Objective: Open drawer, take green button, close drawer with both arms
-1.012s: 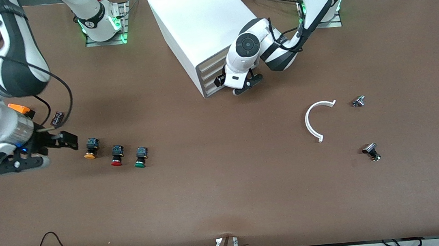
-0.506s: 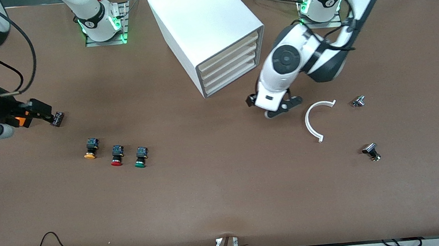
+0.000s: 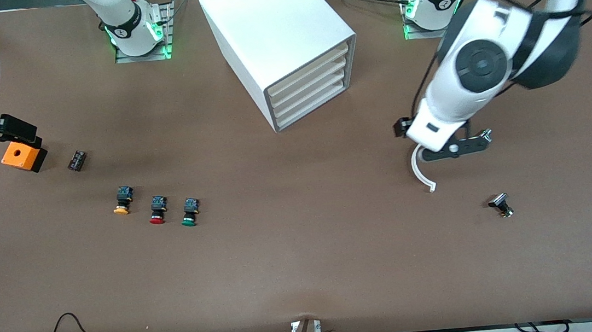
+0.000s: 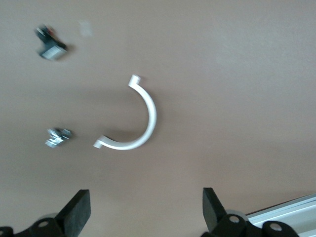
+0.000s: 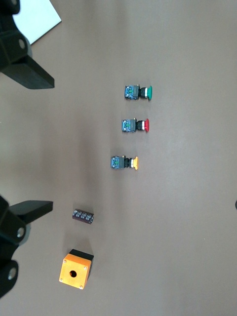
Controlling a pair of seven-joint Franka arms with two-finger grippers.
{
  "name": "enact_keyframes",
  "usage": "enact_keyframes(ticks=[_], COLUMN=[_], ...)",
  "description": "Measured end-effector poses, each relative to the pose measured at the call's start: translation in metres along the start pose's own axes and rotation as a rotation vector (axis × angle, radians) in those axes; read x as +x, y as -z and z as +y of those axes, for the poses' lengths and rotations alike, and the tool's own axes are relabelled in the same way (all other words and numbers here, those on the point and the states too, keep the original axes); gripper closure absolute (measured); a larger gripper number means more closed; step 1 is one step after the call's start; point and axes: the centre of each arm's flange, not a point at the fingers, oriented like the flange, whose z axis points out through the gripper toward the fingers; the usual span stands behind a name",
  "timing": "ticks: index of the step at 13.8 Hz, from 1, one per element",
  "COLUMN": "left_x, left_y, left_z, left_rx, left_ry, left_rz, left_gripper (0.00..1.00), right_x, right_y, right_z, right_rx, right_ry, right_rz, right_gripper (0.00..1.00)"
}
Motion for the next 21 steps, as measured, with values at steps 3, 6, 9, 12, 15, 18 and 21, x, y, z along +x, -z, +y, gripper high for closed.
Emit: enact_keyframes(ticks=[3,6,9,12,15,18,21], left_x=[-0.007,-0.027,-0.049,-0.056,-0.056,-0.058,-0.058], left_y=[0.044,0.077,0.088,0.09,0.092,0.092,0.09], left_z=[-0.083,-0.154,-0.177,-0.171,-0.165,-0.162,-0.163], left_rx=[0.022,0.015,-0.003,-0.019,-0.044,-0.053,-0.054], left_ry=[-0.144,-0.238,-0.26,-0.26,-0.266,-0.269,-0.268], left_rz=[0.047,0.089,0.107,0.123,0.125,0.112,0.103], left_gripper=[0.0,0.0,0.0,0.0,0.0,0.0,0.0], right_x=[-0.003,-0.005,-0.005,-0.005,-0.004,-0.003,-0.003], right_y=[0.018,0.022,0.022,0.021,0.021,0.02,0.02], right_z=[0.0,0.0,0.0,0.0,0.002,0.004,0.004], right_rx=[0.002,0.002,0.002,0.002,0.001,0.001,0.001], right_ry=[-0.001,-0.002,-0.002,-0.002,-0.007,-0.01,-0.011], right_rz=[0.017,0.017,0.013,0.013,0.012,0.01,0.012], right_gripper=[0.0,0.0,0.0,0.0,0.0,0.0,0.0])
